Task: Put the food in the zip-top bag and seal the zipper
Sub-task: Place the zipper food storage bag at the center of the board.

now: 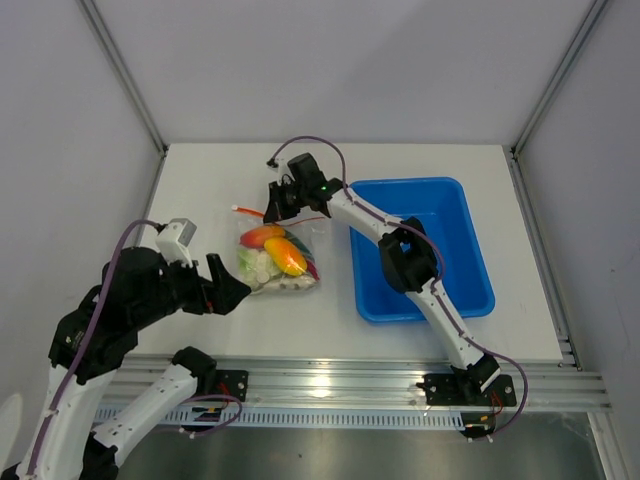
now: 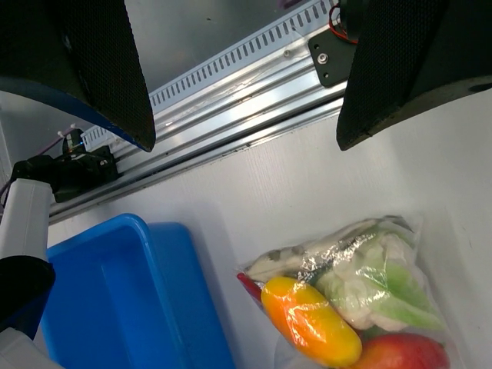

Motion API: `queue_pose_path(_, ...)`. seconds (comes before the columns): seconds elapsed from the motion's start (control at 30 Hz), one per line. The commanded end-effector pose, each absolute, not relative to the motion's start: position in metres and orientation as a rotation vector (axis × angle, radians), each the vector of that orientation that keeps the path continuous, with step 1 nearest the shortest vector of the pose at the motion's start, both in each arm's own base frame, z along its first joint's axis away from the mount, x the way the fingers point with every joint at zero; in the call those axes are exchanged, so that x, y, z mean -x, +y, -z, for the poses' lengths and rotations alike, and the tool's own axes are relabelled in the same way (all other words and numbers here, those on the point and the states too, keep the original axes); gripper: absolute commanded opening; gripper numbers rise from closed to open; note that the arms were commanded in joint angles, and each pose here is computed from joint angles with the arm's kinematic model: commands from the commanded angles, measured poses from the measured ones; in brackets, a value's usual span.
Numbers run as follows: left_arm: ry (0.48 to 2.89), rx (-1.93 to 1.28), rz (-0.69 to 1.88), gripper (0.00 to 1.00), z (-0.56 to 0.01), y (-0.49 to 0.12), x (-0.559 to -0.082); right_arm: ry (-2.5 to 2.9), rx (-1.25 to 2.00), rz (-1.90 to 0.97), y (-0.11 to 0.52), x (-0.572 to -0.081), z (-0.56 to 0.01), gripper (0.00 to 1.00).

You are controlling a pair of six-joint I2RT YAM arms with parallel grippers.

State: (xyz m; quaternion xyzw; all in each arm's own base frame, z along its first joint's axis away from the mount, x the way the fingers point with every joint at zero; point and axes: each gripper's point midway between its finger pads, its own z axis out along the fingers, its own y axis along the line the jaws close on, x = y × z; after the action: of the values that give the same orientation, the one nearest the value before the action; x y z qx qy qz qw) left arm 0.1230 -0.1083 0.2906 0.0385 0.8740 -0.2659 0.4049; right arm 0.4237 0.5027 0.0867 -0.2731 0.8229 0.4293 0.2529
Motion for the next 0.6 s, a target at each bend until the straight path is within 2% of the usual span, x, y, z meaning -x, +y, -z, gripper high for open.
queue_pose_path(0.0,2.205,-0.048,0.728,0.99,-0.288,-0.113,-0.120,2.178,0.612,-1.123,0.511,-0.451,-0.099,0.00)
queue_pose_path(0.17,2.200,-0.043,0.733,1.00,-0.284,-0.112,-0.119,2.238,0.585,-1.066,0.507,-0.450,-0.078,0.02)
queue_pose_path(0.27,2.196,-0.055,0.727,0.99,-0.284,-0.113,-0.120,2.230,0.599,-1.038,0.504,-0.452,-0.080,0.08)
queue_pose_path(0.37,2.199,-0.060,0.724,0.99,-0.284,-0.113,-0.121,2.197,0.610,-1.038,0.504,-0.454,-0.095,0.24)
queue_pose_path(0.4,2.194,-0.064,0.728,0.99,-0.285,-0.114,-0.122,2.193,0.611,-1.037,0.503,-0.454,-0.098,0.40)
queue_pose_path(0.43,2.190,-0.071,0.732,1.00,-0.285,-0.115,-0.122,2.183,0.613,-1.040,0.504,-0.454,-0.103,0.47)
queue_pose_path(0.5,2.177,-0.103,0.744,1.00,-0.287,-0.118,-0.123,2.161,0.605,-1.033,0.503,-0.456,-0.116,0.59)
queue_pose_path(0.57,2.167,-0.118,0.752,0.99,-0.288,-0.120,-0.125,2.139,0.599,-1.034,0.503,-0.458,-0.126,0.66)
